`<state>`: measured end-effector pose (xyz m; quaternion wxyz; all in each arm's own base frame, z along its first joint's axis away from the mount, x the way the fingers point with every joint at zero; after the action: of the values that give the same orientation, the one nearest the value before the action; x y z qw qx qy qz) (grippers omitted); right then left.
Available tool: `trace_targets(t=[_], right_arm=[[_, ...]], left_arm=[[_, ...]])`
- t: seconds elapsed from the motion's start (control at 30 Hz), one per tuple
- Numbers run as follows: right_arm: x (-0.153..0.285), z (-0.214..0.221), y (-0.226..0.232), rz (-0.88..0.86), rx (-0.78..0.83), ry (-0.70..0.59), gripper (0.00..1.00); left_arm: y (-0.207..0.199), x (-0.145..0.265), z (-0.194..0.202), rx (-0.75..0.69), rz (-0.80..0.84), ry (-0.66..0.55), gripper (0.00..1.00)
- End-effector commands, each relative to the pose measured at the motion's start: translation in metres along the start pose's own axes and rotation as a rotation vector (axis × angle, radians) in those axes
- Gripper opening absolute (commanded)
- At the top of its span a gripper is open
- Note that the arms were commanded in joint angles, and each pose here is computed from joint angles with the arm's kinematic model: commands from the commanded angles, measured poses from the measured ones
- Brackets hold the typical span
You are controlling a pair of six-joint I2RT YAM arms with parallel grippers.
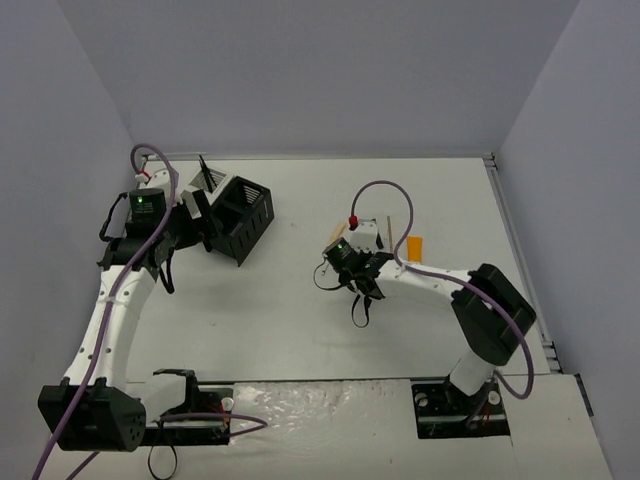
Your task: Organize the makeup
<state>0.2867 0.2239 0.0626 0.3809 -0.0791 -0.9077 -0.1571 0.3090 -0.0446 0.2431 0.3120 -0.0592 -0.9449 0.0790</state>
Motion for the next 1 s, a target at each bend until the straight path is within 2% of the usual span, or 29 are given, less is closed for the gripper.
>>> trace_targets(t=[0.0,0.23,0.37,0.5,0.73,0.83,0.97], right_arm=[[0.051,-0.053,0.027,-0.161,-0.044,-0.153,0.0],[0.109,-0.072,0.063,-0.557,0.04,-0.218,0.0],[0.145,-0.077,0.068,-0.779,0.107,-0.29,0.0],[0.175,-0.083,0.08,-0.947,0.178,-0.352,0.0],[0.197,-0.086,0.095,-1.084,0.201,-0.376,0.0],[0.199,-0.087,0.098,-1.094,0.202,-0.378,0.0],[0.2,-0.088,0.101,-1.107,0.198,-0.38,0.0]], left_arm=[[-0.044,0.019,-0.052,0.041,0.166,-0.152,0.97],[-0.117,0.032,-0.074,0.04,0.373,-0.195,0.97],[-0.151,0.037,-0.086,0.057,0.488,-0.232,0.97],[-0.184,0.041,-0.09,0.041,0.569,-0.248,0.97],[-0.226,0.035,-0.082,0.026,0.639,-0.219,0.96],[-0.236,0.034,-0.079,0.02,0.655,-0.213,0.92],[-0.243,0.031,-0.075,0.016,0.659,-0.203,0.77]])
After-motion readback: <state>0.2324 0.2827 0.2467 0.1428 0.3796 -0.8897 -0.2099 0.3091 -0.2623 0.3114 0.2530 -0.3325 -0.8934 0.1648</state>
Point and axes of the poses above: each gripper's point midway between its finger pads, its own x axis back along the fingers, its own y axis along the line the jaws close on, z = x × y, the point moved 2 cm from there along x, back along the fingers, and after that the axes turned 12 degrees about -x, right-handed, at the moved point
